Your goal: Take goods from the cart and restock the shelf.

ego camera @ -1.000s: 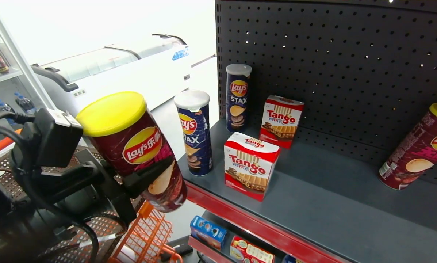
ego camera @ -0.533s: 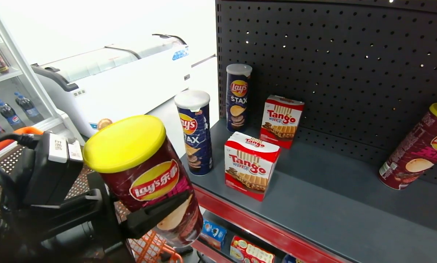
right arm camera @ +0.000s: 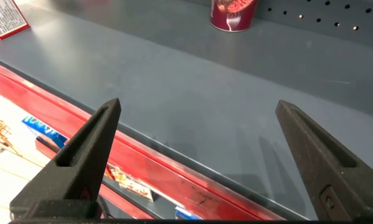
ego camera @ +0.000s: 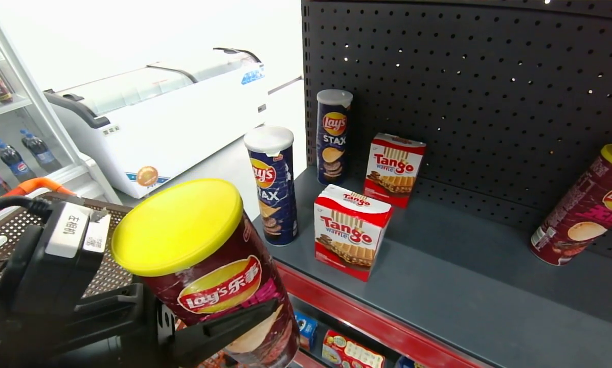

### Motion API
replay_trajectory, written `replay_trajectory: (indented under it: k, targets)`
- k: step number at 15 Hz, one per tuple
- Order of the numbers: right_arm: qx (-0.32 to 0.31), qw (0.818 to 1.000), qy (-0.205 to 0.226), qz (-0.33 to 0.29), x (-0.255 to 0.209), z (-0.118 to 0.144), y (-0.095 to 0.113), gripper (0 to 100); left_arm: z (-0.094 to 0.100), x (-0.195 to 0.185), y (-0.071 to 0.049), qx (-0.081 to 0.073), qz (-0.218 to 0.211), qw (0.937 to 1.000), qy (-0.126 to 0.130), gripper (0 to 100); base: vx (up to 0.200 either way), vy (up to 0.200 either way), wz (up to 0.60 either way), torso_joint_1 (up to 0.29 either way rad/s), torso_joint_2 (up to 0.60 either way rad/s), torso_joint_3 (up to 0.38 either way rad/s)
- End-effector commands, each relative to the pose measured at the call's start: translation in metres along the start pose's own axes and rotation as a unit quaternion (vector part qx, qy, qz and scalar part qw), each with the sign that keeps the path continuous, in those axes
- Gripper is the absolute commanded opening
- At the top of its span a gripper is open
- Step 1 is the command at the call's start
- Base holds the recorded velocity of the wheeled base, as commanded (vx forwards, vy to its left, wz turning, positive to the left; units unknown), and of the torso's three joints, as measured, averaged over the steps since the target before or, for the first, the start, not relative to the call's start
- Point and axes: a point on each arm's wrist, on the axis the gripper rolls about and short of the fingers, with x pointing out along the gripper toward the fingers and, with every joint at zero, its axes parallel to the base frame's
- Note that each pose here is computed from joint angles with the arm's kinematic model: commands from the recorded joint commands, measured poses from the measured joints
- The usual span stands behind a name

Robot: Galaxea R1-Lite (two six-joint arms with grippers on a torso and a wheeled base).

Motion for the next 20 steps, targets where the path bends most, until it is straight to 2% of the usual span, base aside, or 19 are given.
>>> replay_trajectory:
  k: [1,3,14,20]
  targets:
    - [0.000,1.000,0.000,0.000,0.0001,0.0001,0.0000,100,-0.0011,-0.0005,-0.0006,-0.001,-0.008,1.0000,0.001,0,0.000,0.000,0.00,0.000,0.00,0.000]
    - [0.000,1.000,0.000,0.001,0.0000,0.0000,0.0000,100,-0.0043,-0.0015,-0.0023,-0.003,-0.032,0.9995,0.005,0,0.000,0.000,-0.30,0.001,0.00,-0.001]
    - [0.000,1.000,0.000,0.001,0.0000,0.0000,0.0000,100,-0.0039,-0.0023,0.0003,-0.003,-0.024,0.9997,0.004,0,0.000,0.000,-0.60,0.002,0.00,0.004]
    - [0.001,1.000,0.000,0.002,0.0001,0.0001,0.0001,100,-0.0046,-0.0038,0.0034,-0.004,-0.016,0.9999,0.005,0,0.000,0.000,0.00,0.000,0.00,0.000]
